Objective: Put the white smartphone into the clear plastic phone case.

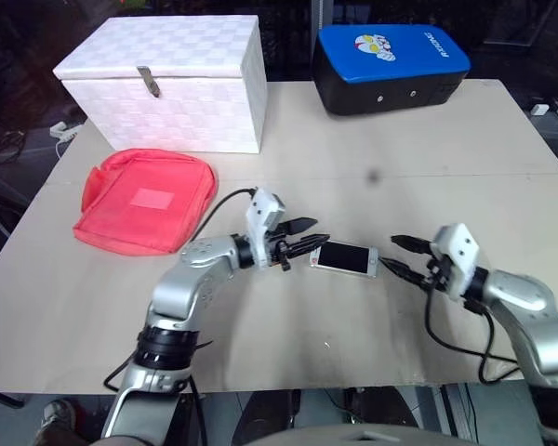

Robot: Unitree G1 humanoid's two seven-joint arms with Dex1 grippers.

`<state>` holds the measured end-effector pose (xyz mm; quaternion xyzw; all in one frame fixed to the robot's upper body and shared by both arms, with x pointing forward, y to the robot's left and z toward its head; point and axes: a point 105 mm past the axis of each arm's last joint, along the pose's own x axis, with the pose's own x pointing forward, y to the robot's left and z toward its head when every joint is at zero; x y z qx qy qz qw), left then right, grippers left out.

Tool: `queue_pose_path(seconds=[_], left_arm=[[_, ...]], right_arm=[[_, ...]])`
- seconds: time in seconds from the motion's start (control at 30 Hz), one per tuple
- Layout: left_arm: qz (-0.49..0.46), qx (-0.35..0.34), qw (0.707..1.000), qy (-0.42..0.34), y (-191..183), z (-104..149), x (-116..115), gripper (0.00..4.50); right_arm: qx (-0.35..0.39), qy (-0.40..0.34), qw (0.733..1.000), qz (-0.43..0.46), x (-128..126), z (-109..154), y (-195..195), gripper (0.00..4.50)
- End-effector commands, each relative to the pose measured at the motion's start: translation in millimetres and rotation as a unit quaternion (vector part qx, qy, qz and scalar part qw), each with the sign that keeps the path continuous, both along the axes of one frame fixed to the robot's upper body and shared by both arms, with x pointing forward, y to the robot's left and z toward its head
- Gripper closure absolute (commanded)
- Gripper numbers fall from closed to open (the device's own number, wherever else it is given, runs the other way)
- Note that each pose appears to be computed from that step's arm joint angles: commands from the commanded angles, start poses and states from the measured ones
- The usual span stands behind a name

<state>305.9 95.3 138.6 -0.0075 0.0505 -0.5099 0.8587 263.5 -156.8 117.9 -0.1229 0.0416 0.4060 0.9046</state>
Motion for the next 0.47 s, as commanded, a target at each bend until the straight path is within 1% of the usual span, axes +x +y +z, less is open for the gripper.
queue_pose_path(seconds=[0.03, 0.13, 0.23, 0.33, 0.47], left_arm=[[0.013, 0.012, 1.0, -0.014, 28.9, 12.6, -22.7, 0.02], [0.044, 0.053, 0.998, -0.009, 54.0, 1.6, -37.8, 0.02], [0.058, 0.064, 0.996, 0.017, 71.2, -6.9, -57.9, 0.02], [0.086, 0.066, 0.994, 0.03, 85.9, -10.9, -67.4, 0.02], [0.105, 0.066, 0.992, 0.037, 91.8, -13.6, -72.7, 0.02]], right_arm=[[-0.014, -0.019, 0.999, -0.029, -29.6, 23.6, -28.7, 0.0], [-0.041, 0.001, 0.998, -0.047, -51.4, 22.2, -43.9, 0.0], [-0.047, 0.017, 0.997, -0.064, -69.2, 22.6, -51.4, 0.0], [-0.059, 0.024, 0.994, -0.083, -77.9, 17.6, -57.5, 0.0], [-0.061, 0.019, 0.993, -0.102, -78.4, 13.8, -64.5, 0.0]])
